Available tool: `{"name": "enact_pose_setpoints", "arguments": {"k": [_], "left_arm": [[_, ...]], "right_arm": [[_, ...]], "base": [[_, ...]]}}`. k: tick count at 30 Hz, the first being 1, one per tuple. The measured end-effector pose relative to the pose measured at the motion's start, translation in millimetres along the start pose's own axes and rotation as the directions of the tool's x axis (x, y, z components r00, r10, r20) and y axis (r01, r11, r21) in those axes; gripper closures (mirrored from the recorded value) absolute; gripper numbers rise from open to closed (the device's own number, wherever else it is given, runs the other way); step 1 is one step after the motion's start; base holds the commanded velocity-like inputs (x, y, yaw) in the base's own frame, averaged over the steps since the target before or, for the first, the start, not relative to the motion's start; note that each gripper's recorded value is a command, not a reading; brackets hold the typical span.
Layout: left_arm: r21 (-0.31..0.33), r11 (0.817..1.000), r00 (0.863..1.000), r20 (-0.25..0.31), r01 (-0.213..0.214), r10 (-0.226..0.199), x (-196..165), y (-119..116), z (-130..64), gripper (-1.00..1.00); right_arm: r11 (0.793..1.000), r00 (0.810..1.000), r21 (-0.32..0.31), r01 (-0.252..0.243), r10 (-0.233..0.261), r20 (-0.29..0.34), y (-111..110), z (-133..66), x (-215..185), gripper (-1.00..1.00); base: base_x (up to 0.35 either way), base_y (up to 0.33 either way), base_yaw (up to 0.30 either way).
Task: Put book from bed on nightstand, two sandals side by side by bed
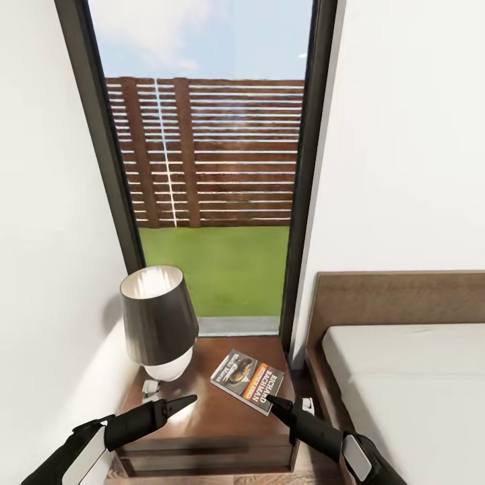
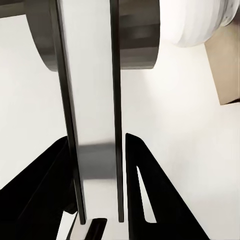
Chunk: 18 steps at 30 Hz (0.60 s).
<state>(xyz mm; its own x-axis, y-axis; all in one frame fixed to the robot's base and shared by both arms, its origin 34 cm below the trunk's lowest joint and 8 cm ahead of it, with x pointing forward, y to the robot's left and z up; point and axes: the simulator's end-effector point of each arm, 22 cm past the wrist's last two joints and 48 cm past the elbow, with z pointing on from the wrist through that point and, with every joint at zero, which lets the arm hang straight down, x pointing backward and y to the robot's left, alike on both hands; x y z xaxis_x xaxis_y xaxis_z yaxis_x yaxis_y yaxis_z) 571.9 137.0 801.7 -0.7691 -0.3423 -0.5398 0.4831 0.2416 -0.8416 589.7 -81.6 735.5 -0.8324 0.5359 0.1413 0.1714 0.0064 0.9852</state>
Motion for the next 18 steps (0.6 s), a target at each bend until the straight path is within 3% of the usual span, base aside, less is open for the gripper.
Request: {"name": "enact_pose_setpoints", "arguments": {"k": [18], "left_arm": [[-0.001,1.000,1.000,-0.001,0.000,0.000,19.0,25.9,0.0,-1.00]], "right_arm": [[1.000,1.000,-0.003,-0.001,0.001,-0.004,-30.5,4.5,-0.7,1.00]], "base": [[0.000,0.000,0.000]]}}
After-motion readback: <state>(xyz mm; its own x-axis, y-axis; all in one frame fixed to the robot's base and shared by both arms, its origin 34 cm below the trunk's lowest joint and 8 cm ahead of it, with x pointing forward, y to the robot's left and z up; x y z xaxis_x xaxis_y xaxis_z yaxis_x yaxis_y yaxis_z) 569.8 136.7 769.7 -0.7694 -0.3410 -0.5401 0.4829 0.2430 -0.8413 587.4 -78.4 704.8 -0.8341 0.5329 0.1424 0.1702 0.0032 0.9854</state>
